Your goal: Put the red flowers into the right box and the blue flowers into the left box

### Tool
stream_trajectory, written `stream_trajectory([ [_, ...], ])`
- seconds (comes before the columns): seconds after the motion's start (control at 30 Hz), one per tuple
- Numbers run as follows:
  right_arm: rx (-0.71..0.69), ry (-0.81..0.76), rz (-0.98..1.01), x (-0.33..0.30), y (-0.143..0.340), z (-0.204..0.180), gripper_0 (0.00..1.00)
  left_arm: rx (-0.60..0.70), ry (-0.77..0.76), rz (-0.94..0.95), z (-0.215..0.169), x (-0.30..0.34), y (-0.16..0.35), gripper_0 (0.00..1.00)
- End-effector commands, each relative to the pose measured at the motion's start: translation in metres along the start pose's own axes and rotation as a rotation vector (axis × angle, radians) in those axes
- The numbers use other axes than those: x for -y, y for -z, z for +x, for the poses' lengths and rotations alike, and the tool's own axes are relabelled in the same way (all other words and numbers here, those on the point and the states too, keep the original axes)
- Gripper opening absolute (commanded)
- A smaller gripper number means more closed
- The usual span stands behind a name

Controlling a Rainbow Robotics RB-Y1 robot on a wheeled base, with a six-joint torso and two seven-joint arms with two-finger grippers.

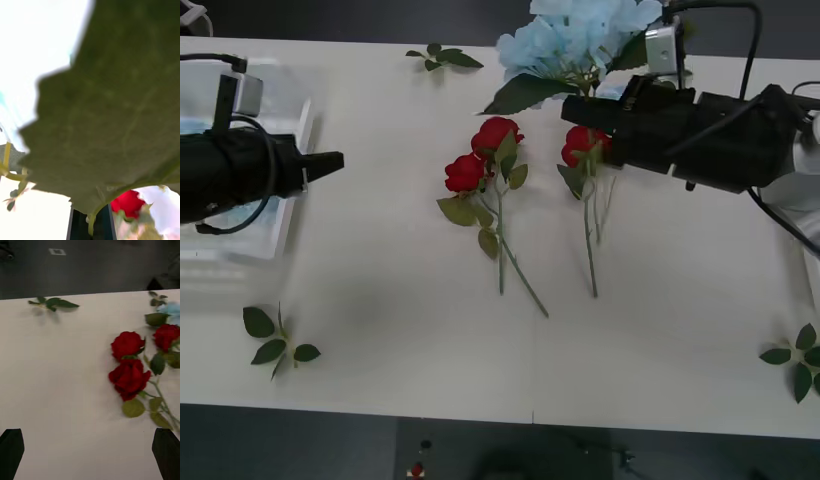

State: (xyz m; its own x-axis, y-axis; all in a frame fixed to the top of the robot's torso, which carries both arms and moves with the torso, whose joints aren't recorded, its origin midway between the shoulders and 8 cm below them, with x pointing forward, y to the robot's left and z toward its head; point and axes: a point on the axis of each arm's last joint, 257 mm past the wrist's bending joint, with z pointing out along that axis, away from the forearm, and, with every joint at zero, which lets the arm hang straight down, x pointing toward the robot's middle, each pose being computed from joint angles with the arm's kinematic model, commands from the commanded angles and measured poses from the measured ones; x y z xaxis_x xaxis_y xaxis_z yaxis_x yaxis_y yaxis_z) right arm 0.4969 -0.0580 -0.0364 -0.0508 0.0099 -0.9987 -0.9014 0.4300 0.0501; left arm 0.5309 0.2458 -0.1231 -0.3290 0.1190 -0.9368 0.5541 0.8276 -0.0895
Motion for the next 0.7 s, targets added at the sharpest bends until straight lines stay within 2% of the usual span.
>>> stream_trajectory([
  [0.03, 0.052, 0.039, -0.046, -0.010, -0.028, -0.032, 0.00, 0.084, -0.100, 0.137, -0.008, 0.036, -0.018, 1.00],
  [0.2, 0.070, 0.015, -0.072, -0.013, -0.049, -0.041, 0.00, 0.157, -0.189, 0.294, 0.015, 0.077, -0.035, 1.00],
  [0.3, 0.080, 0.007, -0.077, -0.014, -0.055, -0.045, 0.00, 0.164, -0.047, 0.429, 0.036, 0.114, -0.044, 1.00],
  [0.47, 0.088, -0.011, -0.101, -0.022, -0.061, -0.048, 0.00, 0.168, 0.089, 0.610, 0.052, 0.169, -0.050, 1.00],
  [0.7, 0.089, -0.013, -0.127, -0.030, -0.063, -0.051, 0.00, 0.207, 0.197, 0.793, 0.044, 0.242, -0.062, 1.00],
])
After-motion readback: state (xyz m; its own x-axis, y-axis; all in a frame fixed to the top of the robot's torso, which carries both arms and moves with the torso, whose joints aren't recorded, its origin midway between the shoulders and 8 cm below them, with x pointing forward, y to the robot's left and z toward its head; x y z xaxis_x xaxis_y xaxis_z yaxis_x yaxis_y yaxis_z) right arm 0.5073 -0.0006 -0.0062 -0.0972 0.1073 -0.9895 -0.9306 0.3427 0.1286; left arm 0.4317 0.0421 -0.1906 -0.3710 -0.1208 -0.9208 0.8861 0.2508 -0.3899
